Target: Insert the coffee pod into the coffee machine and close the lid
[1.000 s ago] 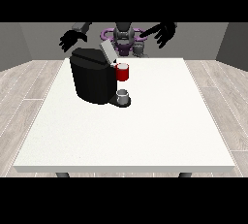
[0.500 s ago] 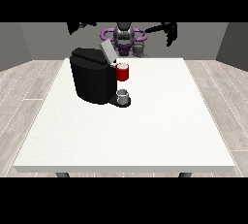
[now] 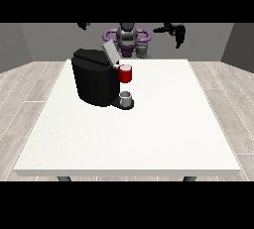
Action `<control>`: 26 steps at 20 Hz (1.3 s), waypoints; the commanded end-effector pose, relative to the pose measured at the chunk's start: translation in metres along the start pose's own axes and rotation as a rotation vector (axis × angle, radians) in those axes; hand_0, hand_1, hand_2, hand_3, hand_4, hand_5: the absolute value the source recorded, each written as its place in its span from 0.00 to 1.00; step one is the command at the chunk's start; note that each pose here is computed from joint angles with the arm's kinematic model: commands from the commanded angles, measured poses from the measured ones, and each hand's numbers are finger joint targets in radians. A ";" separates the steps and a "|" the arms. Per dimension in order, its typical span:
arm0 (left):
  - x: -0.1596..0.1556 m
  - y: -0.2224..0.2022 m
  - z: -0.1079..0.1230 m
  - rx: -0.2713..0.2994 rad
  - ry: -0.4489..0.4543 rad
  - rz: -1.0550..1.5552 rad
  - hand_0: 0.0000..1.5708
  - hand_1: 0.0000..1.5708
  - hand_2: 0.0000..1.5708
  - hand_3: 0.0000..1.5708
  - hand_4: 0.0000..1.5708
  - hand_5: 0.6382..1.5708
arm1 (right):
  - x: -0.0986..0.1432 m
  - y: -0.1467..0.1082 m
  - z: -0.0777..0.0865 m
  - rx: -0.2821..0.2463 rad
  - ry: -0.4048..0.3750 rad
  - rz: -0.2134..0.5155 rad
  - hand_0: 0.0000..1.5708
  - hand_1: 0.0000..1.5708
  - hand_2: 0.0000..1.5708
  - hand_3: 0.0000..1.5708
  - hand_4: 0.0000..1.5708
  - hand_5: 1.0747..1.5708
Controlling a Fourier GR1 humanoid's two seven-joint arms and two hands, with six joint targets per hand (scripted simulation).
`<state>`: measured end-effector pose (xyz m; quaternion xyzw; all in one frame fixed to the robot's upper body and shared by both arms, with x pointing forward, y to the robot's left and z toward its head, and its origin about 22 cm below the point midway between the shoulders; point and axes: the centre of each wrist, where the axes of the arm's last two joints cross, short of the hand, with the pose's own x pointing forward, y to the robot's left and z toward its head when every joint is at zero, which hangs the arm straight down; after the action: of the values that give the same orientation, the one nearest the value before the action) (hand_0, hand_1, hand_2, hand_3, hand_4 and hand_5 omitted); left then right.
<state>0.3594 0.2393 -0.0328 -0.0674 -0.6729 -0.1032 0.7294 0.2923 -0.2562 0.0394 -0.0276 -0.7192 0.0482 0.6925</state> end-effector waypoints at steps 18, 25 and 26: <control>0.020 -0.016 0.050 0.072 -0.158 0.033 0.00 0.00 0.00 0.00 0.00 1.00 | -0.004 -0.012 -0.046 0.051 -0.060 -0.014 0.00 0.00 0.00 0.00 0.00 1.00; 0.051 -0.006 0.055 0.062 -0.119 0.034 0.00 0.00 0.00 0.00 0.00 1.00 | 0.008 -0.004 -0.069 0.085 -0.032 0.010 0.00 0.00 0.00 0.00 0.00 1.00; 0.053 -0.011 0.057 0.037 -0.159 0.012 0.00 0.00 0.00 0.00 0.00 1.00 | 0.008 -0.014 -0.073 0.058 -0.064 0.014 0.00 0.00 0.00 0.00 0.00 1.00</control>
<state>0.3127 0.2491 0.0133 -0.0603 -0.7244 -0.0701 0.6832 0.3545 -0.2493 0.0477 -0.0022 -0.7349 0.0748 0.6740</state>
